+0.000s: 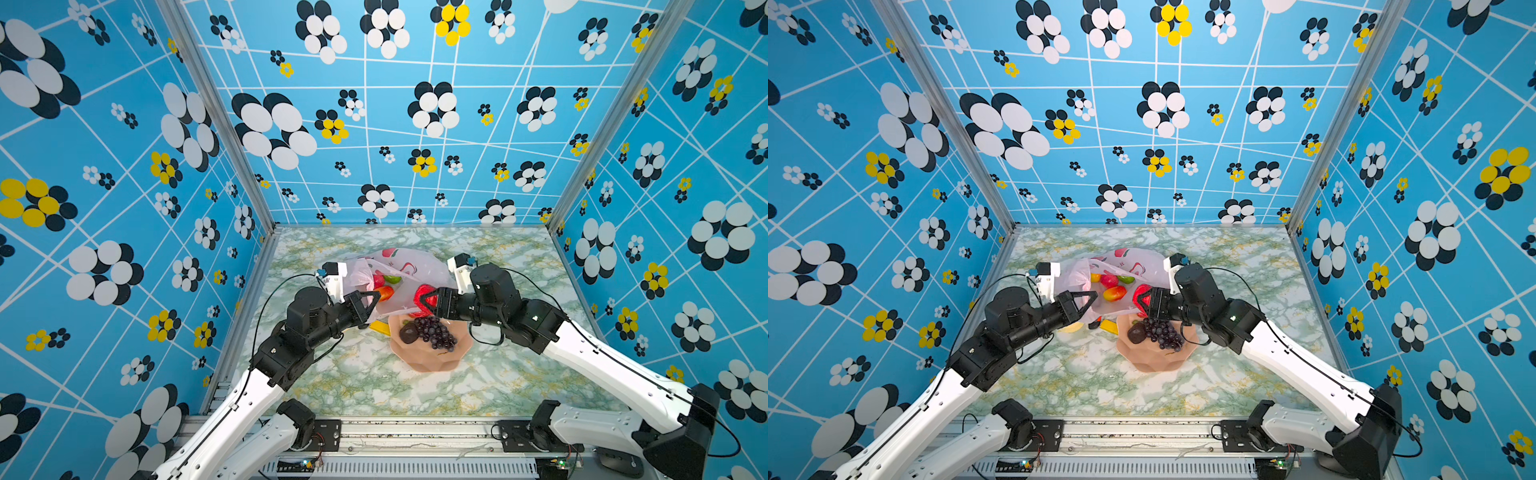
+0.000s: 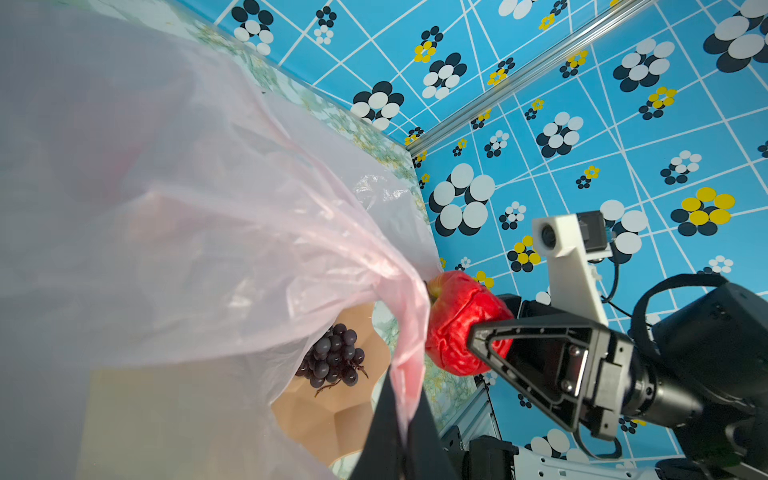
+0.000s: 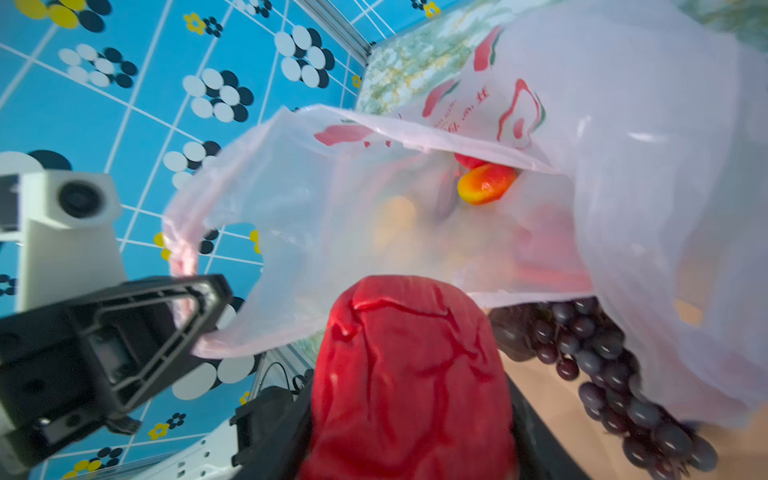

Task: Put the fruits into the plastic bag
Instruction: 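Lift the red pepper with the right gripper and carry it into the bag, then open the right gripper inside the bag to release the pepper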

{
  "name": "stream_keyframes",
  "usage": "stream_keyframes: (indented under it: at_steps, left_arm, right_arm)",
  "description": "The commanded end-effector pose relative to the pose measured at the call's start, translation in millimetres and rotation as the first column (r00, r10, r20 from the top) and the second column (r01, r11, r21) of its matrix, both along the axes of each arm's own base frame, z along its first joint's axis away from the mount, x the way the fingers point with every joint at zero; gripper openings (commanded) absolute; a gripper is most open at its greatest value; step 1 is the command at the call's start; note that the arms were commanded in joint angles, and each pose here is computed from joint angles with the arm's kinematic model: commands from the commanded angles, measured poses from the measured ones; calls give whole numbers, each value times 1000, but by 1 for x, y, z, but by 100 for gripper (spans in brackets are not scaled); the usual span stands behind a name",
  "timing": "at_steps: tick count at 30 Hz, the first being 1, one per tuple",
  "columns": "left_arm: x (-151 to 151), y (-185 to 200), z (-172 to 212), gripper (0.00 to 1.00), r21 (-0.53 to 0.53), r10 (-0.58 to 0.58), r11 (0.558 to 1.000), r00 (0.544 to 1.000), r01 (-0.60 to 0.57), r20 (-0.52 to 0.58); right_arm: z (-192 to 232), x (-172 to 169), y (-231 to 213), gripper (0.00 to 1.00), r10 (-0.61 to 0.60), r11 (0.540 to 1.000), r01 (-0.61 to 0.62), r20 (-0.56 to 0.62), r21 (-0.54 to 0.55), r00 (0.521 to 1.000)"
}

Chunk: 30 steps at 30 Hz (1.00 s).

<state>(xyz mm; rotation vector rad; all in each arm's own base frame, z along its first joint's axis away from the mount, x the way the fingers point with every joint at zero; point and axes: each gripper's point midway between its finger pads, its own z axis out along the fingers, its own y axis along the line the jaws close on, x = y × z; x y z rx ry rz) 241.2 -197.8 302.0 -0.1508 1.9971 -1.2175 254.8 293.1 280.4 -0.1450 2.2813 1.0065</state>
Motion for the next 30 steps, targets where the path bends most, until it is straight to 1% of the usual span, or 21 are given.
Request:
stream_keyframes:
  at_steps: [1, 7, 11, 13, 18, 20, 22, 30]
  left_arm:
    - [1, -2, 7, 0, -20, -9, 1000, 1000, 9, 22]
    - [4, -7, 6, 0, -23, -26, 999, 999, 26, 21]
    - [6, -11, 10, 0, -32, -36, 999, 999, 37, 31]
    - [6, -12, 11, 0, -37, -38, 999, 999, 39, 34]
    - [6, -15, 14, 0, -48, -53, 997, 998, 55, 41]
    - [7, -16, 14, 0, -44, -57, 997, 997, 59, 42]
    - [7, -18, 13, 0, -44, -67, 997, 997, 68, 41]
    - [6, -21, 12, 0, -41, -83, 996, 996, 85, 44]
  right_arm:
    - [-11, 10, 21, 58, 73, 997, -74, -22, -39, 997]
    - [-37, 34, 68, 57, 153, 987, -156, -90, -30, 984]
    - [-65, 50, 94, 56, 177, 983, -183, -144, -30, 974]
    - [-78, 62, 103, 55, 170, 984, -177, -152, -36, 974]
    - [-104, 94, 112, 54, 121, 991, -128, -160, -38, 980]
    - [-110, 107, 114, 54, 93, 994, -100, -134, -48, 987]
    - [-120, 120, 109, 54, 42, 995, -51, -112, -80, 993]
    - [-136, 166, 93, 54, -111, 990, 106, -55, -88, 992]
